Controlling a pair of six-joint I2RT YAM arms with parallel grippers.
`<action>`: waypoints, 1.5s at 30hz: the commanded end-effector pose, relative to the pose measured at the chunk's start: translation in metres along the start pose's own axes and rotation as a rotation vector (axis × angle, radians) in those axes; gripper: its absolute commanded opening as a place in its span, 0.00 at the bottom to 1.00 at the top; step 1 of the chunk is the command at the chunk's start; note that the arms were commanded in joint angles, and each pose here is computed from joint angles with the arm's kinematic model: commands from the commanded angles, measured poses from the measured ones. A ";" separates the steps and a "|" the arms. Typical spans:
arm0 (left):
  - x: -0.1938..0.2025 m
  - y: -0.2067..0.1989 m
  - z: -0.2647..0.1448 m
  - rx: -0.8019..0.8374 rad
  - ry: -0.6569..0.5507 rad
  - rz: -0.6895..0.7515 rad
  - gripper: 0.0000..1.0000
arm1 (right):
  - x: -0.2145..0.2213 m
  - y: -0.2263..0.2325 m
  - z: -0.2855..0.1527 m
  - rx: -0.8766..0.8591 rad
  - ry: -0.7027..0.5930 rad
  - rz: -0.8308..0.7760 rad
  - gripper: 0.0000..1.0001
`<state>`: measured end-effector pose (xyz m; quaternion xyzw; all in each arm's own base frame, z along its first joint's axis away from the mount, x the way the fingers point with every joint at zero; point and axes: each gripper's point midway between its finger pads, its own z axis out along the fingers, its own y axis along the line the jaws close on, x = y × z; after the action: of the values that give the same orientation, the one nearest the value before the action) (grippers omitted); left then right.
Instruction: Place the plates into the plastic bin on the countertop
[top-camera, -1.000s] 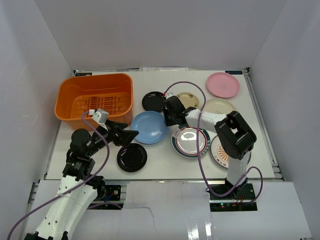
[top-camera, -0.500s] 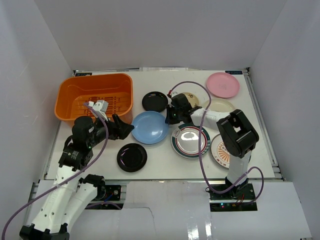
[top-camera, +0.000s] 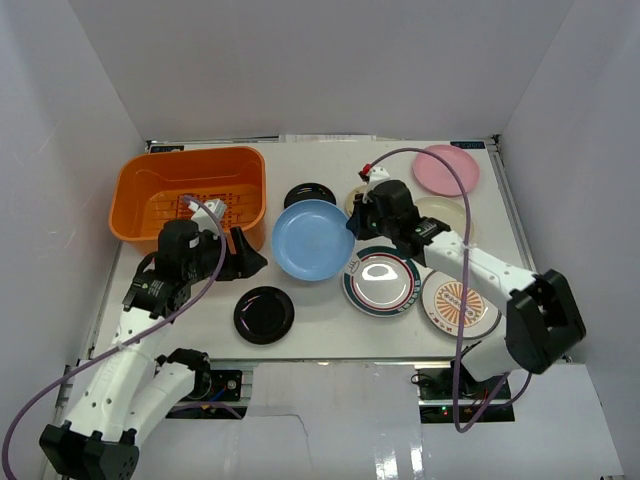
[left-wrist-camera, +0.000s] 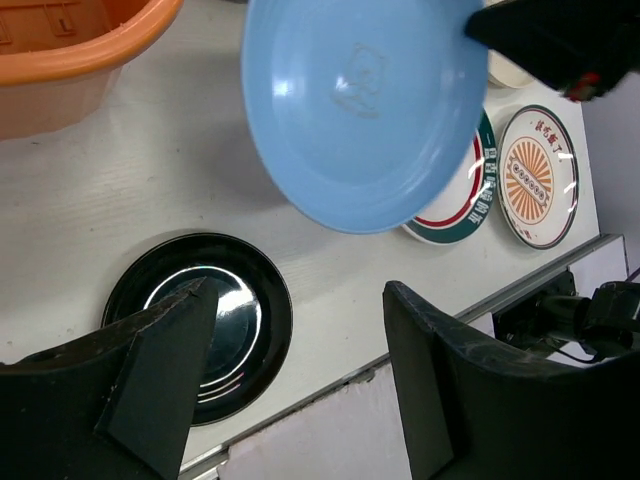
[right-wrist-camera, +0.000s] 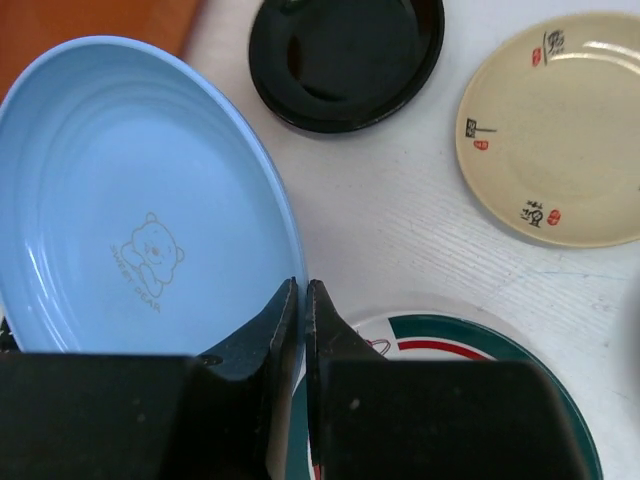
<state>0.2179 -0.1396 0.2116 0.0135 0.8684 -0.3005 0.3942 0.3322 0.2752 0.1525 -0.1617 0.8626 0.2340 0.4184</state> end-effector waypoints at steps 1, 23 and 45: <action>0.000 -0.003 0.010 0.012 0.056 -0.002 0.77 | -0.013 0.003 -0.027 -0.018 -0.064 -0.023 0.08; -0.012 -0.020 0.055 0.083 0.023 -0.040 0.20 | -0.021 0.057 -0.069 -0.314 -0.124 -0.005 0.08; -0.195 0.012 0.014 -0.129 -0.434 -0.159 0.00 | -0.057 0.016 -0.139 -0.143 -0.309 0.038 0.68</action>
<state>0.3276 -0.1644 0.3127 -0.0287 0.8126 -0.3189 0.4869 0.2686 0.2424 0.2907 -0.1557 0.7521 0.3627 0.5277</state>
